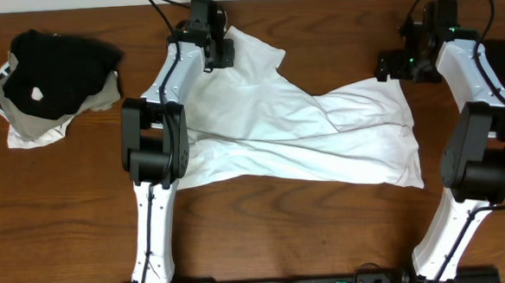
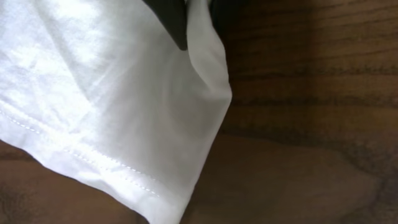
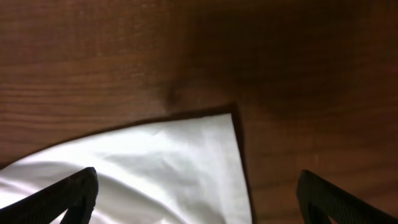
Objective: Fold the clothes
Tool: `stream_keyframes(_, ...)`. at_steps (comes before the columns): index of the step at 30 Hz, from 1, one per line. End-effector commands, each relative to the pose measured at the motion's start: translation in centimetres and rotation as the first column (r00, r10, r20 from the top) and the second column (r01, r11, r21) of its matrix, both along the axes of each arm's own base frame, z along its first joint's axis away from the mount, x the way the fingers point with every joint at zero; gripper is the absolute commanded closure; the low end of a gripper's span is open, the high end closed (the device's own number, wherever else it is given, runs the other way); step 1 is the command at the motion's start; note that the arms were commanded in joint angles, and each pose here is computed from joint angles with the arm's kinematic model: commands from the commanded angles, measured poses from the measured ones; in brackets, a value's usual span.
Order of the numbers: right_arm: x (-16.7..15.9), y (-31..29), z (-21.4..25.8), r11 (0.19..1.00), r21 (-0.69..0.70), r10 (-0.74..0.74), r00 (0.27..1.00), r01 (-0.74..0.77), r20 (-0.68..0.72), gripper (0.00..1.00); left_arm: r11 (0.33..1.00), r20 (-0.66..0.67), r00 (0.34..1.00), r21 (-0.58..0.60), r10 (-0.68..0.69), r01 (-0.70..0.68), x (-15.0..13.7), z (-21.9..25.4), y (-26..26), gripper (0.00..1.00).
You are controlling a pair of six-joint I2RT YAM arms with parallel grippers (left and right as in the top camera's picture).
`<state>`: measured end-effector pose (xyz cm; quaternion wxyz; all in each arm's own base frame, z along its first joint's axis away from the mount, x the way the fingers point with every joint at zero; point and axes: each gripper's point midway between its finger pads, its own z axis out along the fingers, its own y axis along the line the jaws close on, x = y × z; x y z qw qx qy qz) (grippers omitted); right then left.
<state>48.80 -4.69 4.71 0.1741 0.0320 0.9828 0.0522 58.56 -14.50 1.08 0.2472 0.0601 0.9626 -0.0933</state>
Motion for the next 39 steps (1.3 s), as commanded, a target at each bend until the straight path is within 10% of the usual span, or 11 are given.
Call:
stream_keyframes(1,0.4,-0.7,-1.7,0.999,-0.019,0.039,0.999,-0.04,-0.011,0.01,1.0,0.021,1.0,-0.011,-0.005,0.005,0.5,1.1,0.0,0.93)
stream_keyframes(15,0.9,0.3,-5.6,0.997,0.036,0.068,0.997,-0.066,-0.035,0.04,1.0,0.021,1.0,-0.011,-0.005,0.005,0.5,1.1,0.0,0.94)
stream_keyframes(33,0.6,0.6,-5.5,0.998,0.048,0.045,0.998,-0.042,-0.054,0.98,1.0,0.02,1.0,-0.011,-0.005,0.005,0.5,1.1,0.0,0.94)
stream_keyframes(39,0.9,0.5,-3.6,0.998,0.051,0.036,0.997,-0.033,-0.065,0.99,1.0,0.05,0.999,-0.017,-0.005,0.005,0.7,3.1,-0.1,0.94)
